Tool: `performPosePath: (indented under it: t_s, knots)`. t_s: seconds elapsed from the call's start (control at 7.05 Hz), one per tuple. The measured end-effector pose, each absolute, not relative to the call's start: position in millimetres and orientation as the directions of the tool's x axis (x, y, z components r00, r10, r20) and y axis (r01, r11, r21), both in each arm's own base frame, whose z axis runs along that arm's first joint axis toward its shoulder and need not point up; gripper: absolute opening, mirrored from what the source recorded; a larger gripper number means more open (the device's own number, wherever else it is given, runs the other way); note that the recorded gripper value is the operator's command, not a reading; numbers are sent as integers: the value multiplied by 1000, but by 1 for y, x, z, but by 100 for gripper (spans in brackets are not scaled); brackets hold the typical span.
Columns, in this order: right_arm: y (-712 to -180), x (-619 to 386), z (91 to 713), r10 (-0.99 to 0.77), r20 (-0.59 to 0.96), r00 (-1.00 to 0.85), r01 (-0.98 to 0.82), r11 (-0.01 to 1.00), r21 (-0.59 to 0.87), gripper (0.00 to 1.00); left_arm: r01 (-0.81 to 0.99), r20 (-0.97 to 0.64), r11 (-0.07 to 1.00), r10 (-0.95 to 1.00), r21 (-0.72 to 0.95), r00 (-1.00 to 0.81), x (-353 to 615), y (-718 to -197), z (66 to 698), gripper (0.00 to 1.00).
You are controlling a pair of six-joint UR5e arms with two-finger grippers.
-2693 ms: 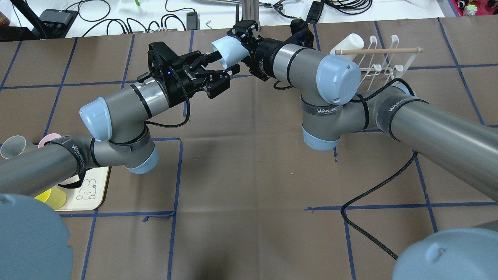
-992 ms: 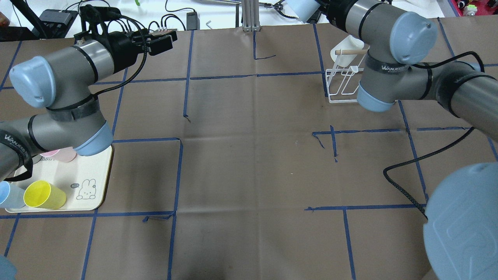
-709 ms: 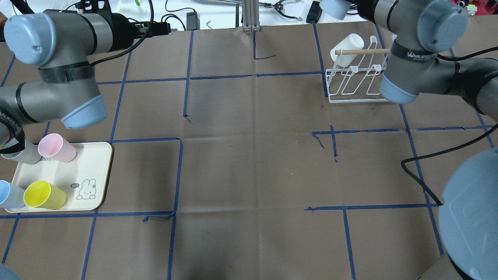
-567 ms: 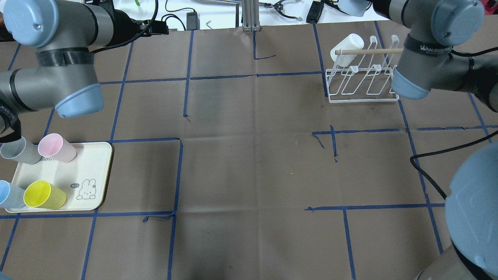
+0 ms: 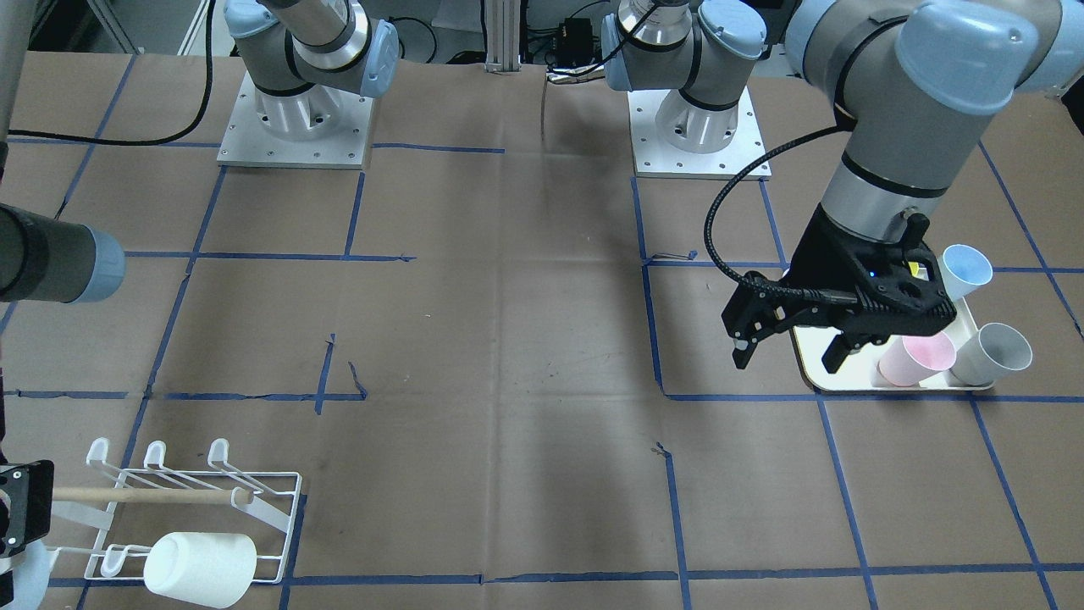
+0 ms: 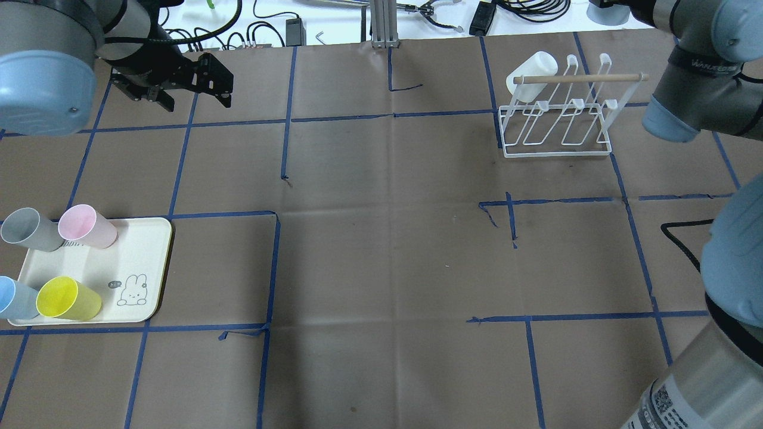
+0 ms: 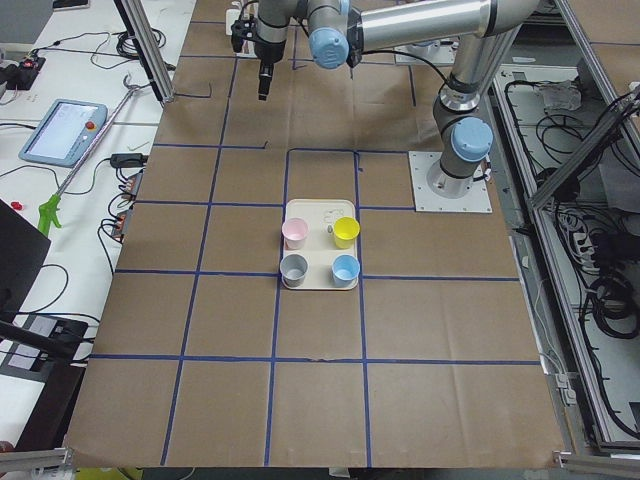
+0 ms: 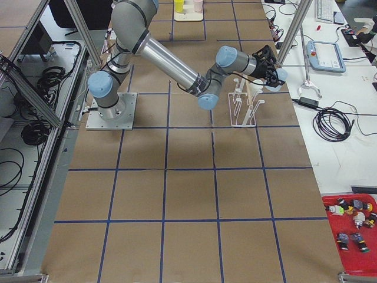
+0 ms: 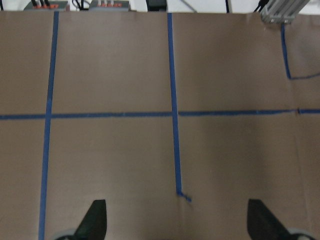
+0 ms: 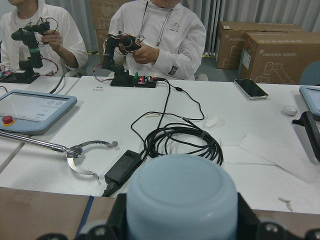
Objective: Transfer IKEA cup to right arm and place on rack
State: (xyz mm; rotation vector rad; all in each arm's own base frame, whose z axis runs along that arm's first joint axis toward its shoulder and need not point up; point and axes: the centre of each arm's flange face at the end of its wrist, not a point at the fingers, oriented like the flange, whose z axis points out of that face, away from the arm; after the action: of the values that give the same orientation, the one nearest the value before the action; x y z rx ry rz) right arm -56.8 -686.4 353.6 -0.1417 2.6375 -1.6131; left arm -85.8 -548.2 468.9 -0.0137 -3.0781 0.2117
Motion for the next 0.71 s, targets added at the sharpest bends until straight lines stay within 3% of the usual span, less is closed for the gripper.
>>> performPosePath:
  t_s: [0.28,0.71]
  knots:
    - [-682,-66,329,-90,-1,-996,-43,483,-875,14,6,64,1000,7,-22,-998,-91,-503,503,99]
    - [-677,-66,305,-86,-13,-996,-33,508,-861,14,10,68,1000,9,15,-998,-94,-469,499,99]
